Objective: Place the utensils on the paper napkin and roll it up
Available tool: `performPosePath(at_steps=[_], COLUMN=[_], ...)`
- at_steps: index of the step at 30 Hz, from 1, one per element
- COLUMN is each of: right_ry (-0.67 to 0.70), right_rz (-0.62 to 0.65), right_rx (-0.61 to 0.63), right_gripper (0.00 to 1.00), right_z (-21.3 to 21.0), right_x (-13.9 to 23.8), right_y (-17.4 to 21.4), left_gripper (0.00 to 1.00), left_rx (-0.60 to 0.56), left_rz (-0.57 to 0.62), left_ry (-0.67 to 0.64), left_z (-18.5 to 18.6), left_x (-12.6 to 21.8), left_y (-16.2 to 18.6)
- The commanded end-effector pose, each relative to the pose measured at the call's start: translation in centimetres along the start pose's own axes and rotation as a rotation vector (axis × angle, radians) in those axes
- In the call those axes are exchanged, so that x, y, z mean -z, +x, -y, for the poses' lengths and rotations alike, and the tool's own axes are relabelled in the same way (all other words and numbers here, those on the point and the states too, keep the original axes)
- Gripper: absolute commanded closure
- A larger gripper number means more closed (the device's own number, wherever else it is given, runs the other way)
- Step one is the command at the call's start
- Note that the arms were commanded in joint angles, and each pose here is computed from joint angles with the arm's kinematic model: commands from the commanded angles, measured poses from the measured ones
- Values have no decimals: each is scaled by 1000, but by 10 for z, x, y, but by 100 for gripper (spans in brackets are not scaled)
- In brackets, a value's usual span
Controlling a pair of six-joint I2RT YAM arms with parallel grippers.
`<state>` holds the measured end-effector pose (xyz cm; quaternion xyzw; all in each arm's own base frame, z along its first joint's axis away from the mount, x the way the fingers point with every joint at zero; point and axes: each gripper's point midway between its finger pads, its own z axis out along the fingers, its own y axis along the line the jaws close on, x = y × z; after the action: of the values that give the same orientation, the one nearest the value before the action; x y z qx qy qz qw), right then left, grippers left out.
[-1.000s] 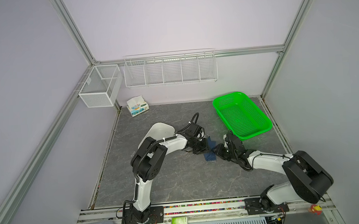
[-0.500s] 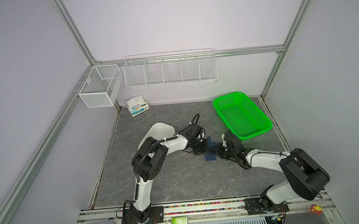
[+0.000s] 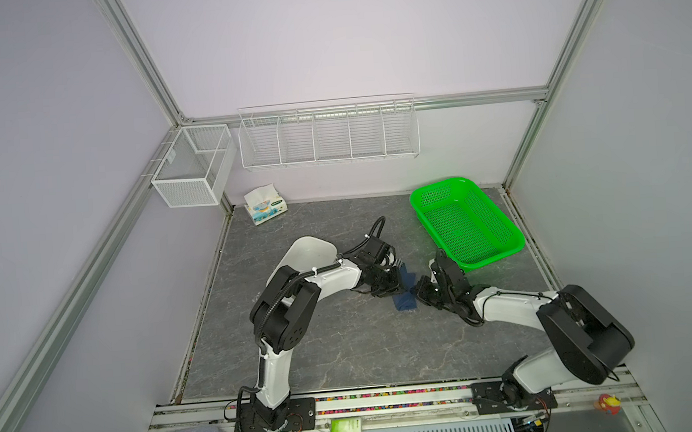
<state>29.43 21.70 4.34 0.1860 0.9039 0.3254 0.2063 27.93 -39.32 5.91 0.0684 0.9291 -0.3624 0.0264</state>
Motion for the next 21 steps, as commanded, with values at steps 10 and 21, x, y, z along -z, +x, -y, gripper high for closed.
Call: performPosePath(at_steps=[10,21], right_ry=[53,-21], right_rz=[12,16], right_rx=[-17,-6], right_gripper=[94,90], right_z=[12,0], right_x=[3,5], right_y=[-2,-3], left_gripper=[82,85], left_rx=[-23,-13], left_rz=[-13,-65], left_ry=[-1,1], left_z=[-9,-18], left_x=[1,-14], left_y=[-10,-2])
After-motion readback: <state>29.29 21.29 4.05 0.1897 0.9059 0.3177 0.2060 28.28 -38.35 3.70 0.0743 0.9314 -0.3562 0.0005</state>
